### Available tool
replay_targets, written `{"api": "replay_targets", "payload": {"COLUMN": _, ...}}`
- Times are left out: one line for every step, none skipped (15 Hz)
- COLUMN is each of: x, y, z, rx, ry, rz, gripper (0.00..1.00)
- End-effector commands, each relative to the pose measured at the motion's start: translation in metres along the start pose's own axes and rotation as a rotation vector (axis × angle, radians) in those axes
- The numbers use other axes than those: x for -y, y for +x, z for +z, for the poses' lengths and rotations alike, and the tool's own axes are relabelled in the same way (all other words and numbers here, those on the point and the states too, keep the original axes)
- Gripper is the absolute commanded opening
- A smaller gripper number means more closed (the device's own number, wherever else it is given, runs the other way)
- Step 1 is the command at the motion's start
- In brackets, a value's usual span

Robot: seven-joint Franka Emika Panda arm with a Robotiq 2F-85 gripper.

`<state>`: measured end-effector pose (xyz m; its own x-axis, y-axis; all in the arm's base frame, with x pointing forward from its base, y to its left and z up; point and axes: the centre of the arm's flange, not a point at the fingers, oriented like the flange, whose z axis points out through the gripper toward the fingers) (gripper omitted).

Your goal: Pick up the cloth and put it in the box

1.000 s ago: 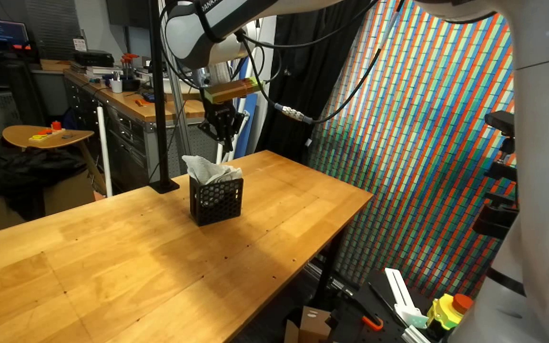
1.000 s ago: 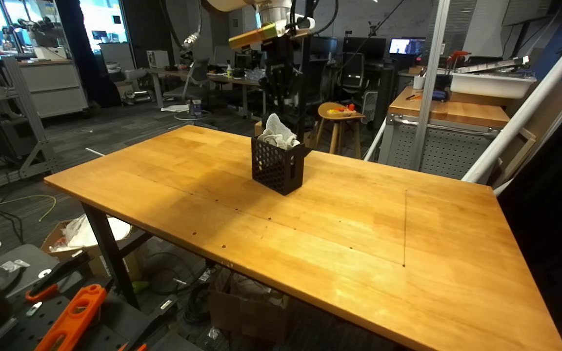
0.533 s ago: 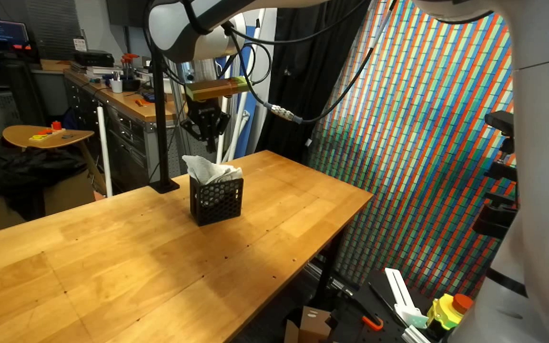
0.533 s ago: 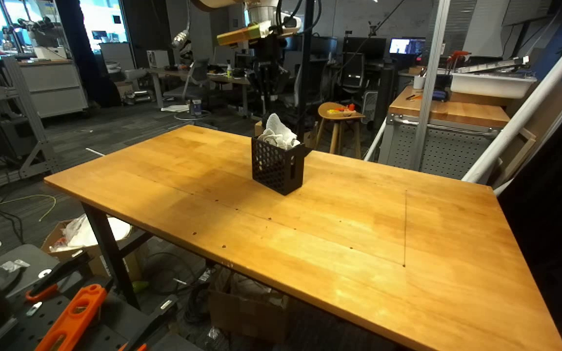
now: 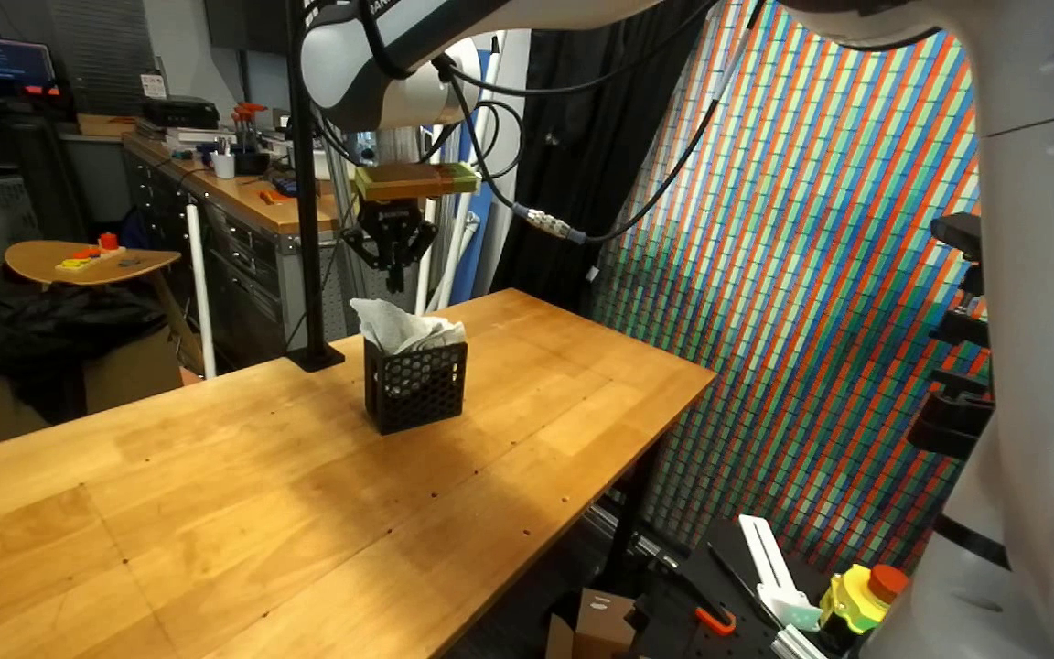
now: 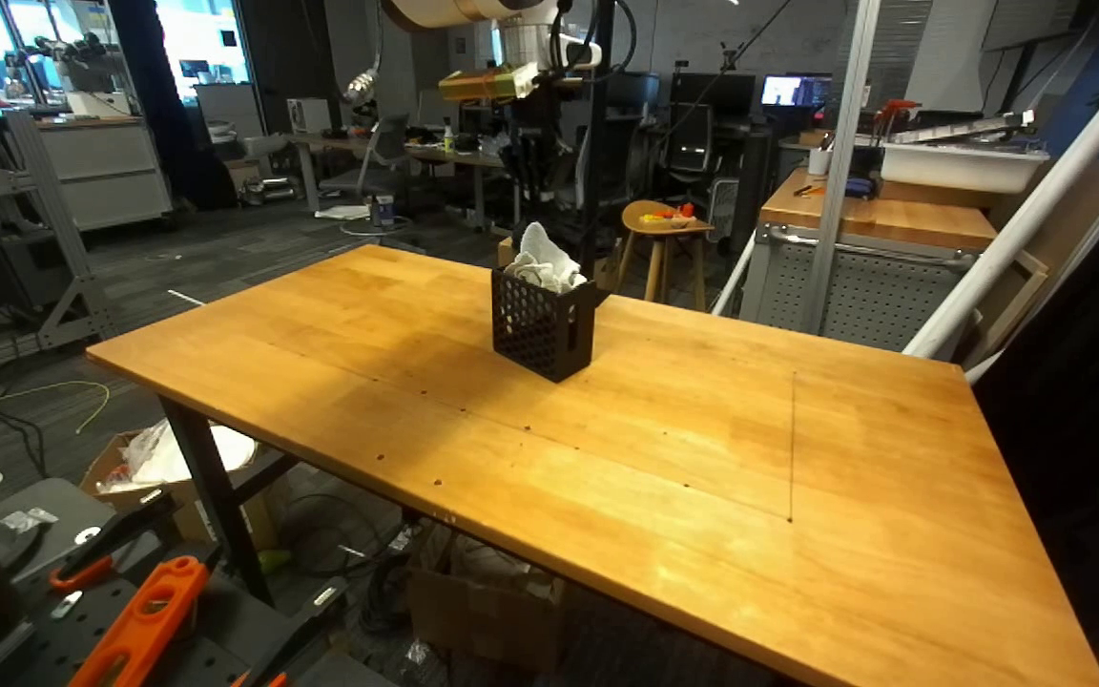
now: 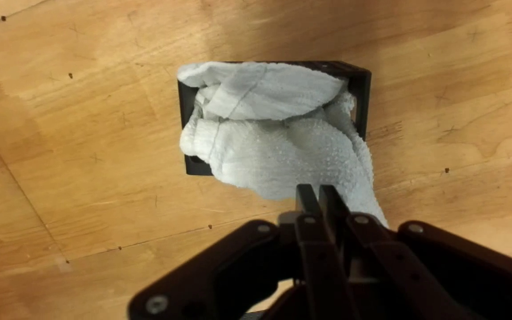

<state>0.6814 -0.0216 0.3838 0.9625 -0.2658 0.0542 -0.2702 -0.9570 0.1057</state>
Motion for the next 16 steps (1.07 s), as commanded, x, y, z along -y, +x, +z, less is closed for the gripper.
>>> {"api": "replay_targets", "payload": {"x": -0.006, "y": 0.009, "z": 0.01, "rx": -0.027, "ry": 0.023, "rz": 0.02, "gripper": 0.11}}
{"api": "replay_targets", "payload": {"x": -0.006, "y": 0.008, "z": 0.016, "rx": -0.012, "ry": 0.023, "rz": 0.019, "gripper": 0.11}}
{"api": "replay_targets", "payload": {"x": -0.006, "y": 0.004, "z": 0.022, "rx": 0.013, "ry": 0.027, "rz": 0.016, "gripper": 0.11}}
{"api": "replay_targets", "payload": {"x": -0.005, "y": 0.001, "z": 0.027, "rx": 0.027, "ry": 0.022, "rz": 0.016, "gripper": 0.11}}
{"api": "replay_targets", "payload": {"x": -0.003, "y": -0.001, "z": 0.033, "rx": 0.04, "ry": 0.026, "rz": 0.012, "gripper": 0.11}}
{"api": "replay_targets", "payload": {"x": -0.003, "y": -0.003, "z": 0.039, "rx": 0.051, "ry": 0.021, "rz": 0.01, "gripper": 0.11}}
{"api": "replay_targets", "payload": {"x": -0.003, "y": -0.004, "z": 0.044, "rx": 0.06, "ry": 0.025, "rz": 0.011, "gripper": 0.11}}
{"api": "replay_targets", "payload": {"x": -0.003, "y": -0.005, "z": 0.05, "rx": 0.067, "ry": 0.025, "rz": 0.011, "gripper": 0.11}}
{"api": "replay_targets", "payload": {"x": -0.003, "y": -0.006, "z": 0.054, "rx": 0.071, "ry": 0.025, "rz": 0.01, "gripper": 0.11}}
{"api": "replay_targets", "payload": {"x": -0.003, "y": -0.007, "z": 0.062, "rx": 0.078, "ry": 0.02, "rz": 0.007, "gripper": 0.11}}
{"api": "replay_targets", "payload": {"x": -0.004, "y": -0.01, "z": 0.068, "rx": 0.083, "ry": 0.021, "rz": 0.005, "gripper": 0.11}}
{"api": "replay_targets", "payload": {"x": -0.005, "y": -0.012, "z": 0.075, "rx": 0.089, "ry": 0.02, "rz": 0.003, "gripper": 0.11}}
{"api": "replay_targets", "payload": {"x": -0.008, "y": -0.016, "z": 0.083, "rx": 0.1, "ry": 0.018, "rz": 0.008, "gripper": 0.11}}
{"api": "replay_targets", "payload": {"x": -0.012, "y": -0.019, "z": 0.09, "rx": 0.11, "ry": 0.02, "rz": 0.013, "gripper": 0.11}}
{"api": "replay_targets", "payload": {"x": -0.016, "y": -0.023, "z": 0.098, "rx": 0.121, "ry": 0.02, "rz": 0.025, "gripper": 0.11}}
{"api": "replay_targets", "payload": {"x": -0.021, "y": -0.027, "z": 0.105, "rx": 0.132, "ry": 0.021, "rz": 0.035, "gripper": 0.11}}
